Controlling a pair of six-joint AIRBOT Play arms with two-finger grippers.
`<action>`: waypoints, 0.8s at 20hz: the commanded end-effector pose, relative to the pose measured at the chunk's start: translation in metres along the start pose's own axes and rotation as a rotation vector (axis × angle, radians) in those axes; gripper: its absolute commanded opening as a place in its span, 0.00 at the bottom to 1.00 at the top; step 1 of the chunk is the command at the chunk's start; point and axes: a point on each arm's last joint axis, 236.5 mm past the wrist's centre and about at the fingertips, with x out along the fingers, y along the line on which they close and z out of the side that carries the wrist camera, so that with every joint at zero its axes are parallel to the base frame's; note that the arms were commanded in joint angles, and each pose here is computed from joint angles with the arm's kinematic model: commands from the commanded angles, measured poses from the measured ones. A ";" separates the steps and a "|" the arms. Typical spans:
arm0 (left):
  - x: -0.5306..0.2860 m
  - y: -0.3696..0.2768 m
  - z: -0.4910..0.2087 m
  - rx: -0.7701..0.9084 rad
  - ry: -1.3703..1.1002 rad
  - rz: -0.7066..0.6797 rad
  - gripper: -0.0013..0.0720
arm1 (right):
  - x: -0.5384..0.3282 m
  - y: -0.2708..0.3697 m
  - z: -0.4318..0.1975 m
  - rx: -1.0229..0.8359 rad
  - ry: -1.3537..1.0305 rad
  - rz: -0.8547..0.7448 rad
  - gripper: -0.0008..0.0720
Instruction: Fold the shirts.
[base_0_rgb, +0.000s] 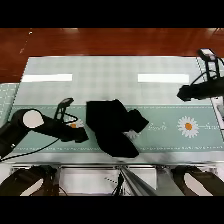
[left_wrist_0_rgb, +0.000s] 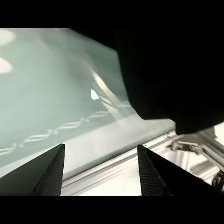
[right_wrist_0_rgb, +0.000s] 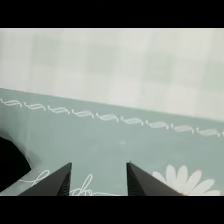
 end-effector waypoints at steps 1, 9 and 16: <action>0.016 -0.018 -0.006 -0.007 0.025 -0.120 0.78 | 0.008 -0.002 -0.017 0.084 0.029 0.100 0.61; 0.059 -0.021 0.008 -0.044 0.051 -0.141 0.77 | 0.016 0.011 -0.026 0.101 0.049 0.155 0.61; 0.098 -0.040 0.000 -0.020 0.110 -0.209 0.22 | 0.016 0.015 -0.025 0.111 0.045 0.177 0.61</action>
